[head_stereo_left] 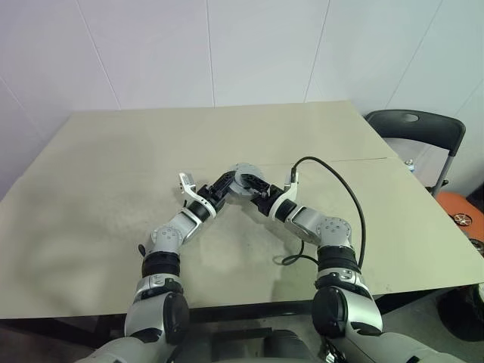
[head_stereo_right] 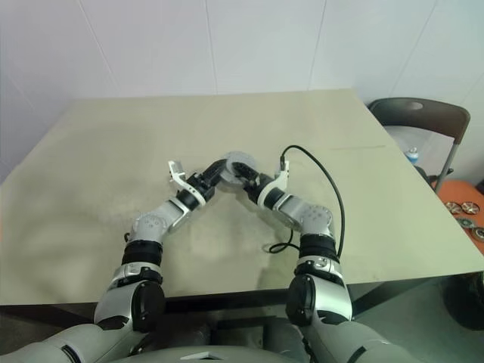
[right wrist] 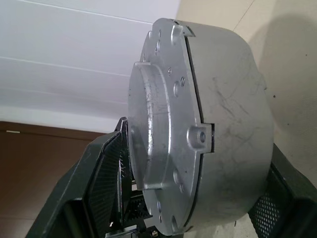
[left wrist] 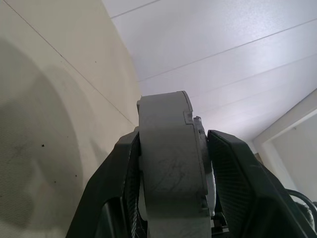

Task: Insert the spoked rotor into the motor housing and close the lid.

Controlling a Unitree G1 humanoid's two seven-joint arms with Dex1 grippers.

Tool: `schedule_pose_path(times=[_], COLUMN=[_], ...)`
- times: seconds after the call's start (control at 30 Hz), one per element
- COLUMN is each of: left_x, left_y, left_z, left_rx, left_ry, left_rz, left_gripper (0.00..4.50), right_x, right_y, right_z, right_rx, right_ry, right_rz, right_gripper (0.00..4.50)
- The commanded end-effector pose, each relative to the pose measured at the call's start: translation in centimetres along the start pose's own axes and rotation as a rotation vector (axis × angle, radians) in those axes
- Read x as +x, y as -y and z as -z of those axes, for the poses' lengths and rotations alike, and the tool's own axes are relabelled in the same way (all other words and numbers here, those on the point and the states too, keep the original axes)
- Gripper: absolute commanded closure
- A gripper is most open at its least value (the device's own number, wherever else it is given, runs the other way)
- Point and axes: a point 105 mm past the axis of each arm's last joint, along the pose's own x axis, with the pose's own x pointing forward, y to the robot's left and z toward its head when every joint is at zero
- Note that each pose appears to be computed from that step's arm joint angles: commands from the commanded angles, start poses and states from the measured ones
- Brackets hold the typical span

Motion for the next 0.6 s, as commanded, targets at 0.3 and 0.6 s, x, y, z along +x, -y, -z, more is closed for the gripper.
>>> schedule_pose_path(times=[0.3, 0.6], left_x=[0.6, 0.7], left_y=[1.1, 0.9], left_z=[0.0, 1.2], left_rx=[0.003, -0.014], left_ry=[-0.004, -0.056], left_rz=[0.047, 0.038], left_gripper=[2.47, 2.47], right_x=[0.7, 0.6], right_y=[-3.3, -3.3], right_z=[-0.5, -0.4], right_rx=[-0.052, -0.065], right_ry=[0.011, -0.001], right_rz=[-0.121, -0.119], right_gripper=[2.22, 1.91])
